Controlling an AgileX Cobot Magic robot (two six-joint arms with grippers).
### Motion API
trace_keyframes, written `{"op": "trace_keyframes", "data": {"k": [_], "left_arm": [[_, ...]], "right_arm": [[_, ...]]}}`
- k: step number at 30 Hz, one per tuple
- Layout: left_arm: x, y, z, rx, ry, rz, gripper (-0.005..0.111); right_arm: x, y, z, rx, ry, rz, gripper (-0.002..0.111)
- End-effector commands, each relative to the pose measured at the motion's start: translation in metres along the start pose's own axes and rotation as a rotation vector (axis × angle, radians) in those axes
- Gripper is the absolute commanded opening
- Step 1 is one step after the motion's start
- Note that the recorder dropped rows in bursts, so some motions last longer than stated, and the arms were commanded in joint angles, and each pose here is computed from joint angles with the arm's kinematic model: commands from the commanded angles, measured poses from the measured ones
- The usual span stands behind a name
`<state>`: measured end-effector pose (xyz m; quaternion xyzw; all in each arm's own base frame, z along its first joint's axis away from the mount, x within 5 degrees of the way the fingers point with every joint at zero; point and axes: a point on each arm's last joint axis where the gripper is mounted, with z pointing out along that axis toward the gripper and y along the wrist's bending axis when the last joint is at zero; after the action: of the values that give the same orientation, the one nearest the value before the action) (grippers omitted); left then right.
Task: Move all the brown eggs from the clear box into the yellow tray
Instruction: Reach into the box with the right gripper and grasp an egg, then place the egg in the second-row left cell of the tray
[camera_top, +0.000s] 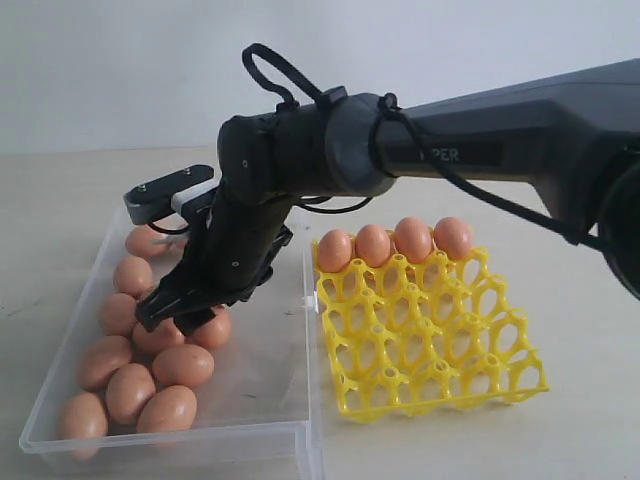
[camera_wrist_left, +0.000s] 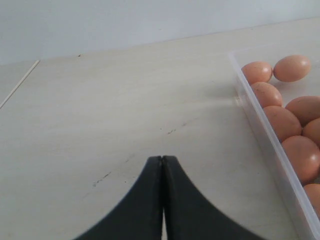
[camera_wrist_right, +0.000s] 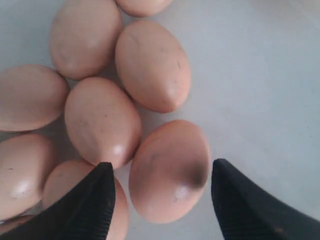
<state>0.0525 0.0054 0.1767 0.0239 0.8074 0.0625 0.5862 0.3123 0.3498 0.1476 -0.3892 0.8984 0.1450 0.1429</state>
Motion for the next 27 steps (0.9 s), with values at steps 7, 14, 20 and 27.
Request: {"op": "trace_keyframes", "data": {"k": [7, 14, 20, 27], "left_arm": [[-0.002, 0.000, -0.001, 0.007, -0.020, -0.005, 0.000], [-0.002, 0.000, -0.001, 0.007, -0.020, -0.005, 0.000], [-0.002, 0.000, -0.001, 0.007, -0.020, -0.005, 0.000], [-0.002, 0.000, -0.001, 0.007, -0.020, -0.005, 0.000]], "right_arm": [[-0.009, -0.005, 0.013, 0.021, -0.012, -0.032, 0.004], [0.007, -0.016, -0.024, 0.138, -0.403, -0.081, 0.000], [0.056, -0.033, -0.056, 0.252, -0.704, -0.026, 0.000], [0.100, -0.060, -0.054, 0.350, -0.652, 0.047, 0.000]]}}
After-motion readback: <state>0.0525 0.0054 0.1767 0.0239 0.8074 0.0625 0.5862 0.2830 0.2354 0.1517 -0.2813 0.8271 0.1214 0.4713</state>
